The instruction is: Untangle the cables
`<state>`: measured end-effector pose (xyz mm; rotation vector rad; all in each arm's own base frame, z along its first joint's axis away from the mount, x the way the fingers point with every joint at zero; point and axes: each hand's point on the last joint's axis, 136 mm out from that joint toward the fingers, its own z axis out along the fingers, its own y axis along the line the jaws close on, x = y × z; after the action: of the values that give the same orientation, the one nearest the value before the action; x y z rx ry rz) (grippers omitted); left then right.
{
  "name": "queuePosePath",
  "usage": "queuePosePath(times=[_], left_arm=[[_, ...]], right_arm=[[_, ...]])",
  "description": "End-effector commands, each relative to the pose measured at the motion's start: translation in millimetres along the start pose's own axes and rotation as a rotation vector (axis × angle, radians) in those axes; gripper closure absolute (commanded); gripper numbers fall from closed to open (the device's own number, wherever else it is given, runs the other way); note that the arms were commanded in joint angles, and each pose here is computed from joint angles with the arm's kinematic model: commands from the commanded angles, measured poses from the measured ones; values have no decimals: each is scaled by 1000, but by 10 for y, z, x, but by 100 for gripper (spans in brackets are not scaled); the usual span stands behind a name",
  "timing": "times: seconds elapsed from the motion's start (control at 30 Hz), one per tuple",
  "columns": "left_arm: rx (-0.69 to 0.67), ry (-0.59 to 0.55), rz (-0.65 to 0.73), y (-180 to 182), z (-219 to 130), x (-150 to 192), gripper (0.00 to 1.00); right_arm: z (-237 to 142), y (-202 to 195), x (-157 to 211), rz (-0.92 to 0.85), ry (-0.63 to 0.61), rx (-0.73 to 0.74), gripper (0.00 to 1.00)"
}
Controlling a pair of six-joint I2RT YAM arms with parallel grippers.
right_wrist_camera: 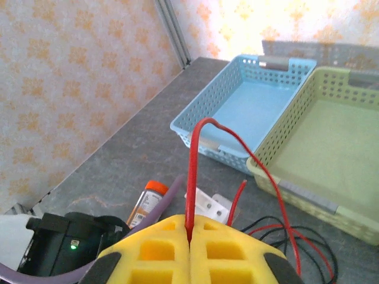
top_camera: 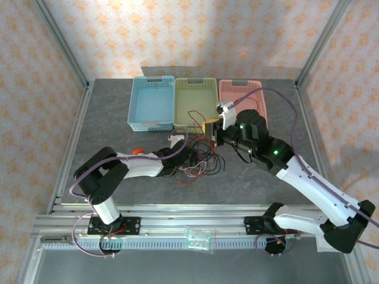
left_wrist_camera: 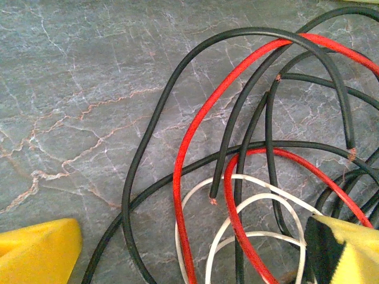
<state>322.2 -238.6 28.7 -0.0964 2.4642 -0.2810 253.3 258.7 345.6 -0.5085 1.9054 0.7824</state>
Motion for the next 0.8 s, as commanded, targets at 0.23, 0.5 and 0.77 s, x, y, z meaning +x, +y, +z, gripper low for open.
queuePosePath(times=[0.23,0.5,0.77], left_arm=[[-37,-21,1,48,-34,-55,1],[109,-210,-19,-187,-675,-593,1],[172,-330,33,-454,-1062,-1115,1]], right_arm=[[-377,-245,-542,-20,-176,214,100],[-429,-630,-548,44,-250,422,100],[-356,-956,-537,41,-283,518,100]])
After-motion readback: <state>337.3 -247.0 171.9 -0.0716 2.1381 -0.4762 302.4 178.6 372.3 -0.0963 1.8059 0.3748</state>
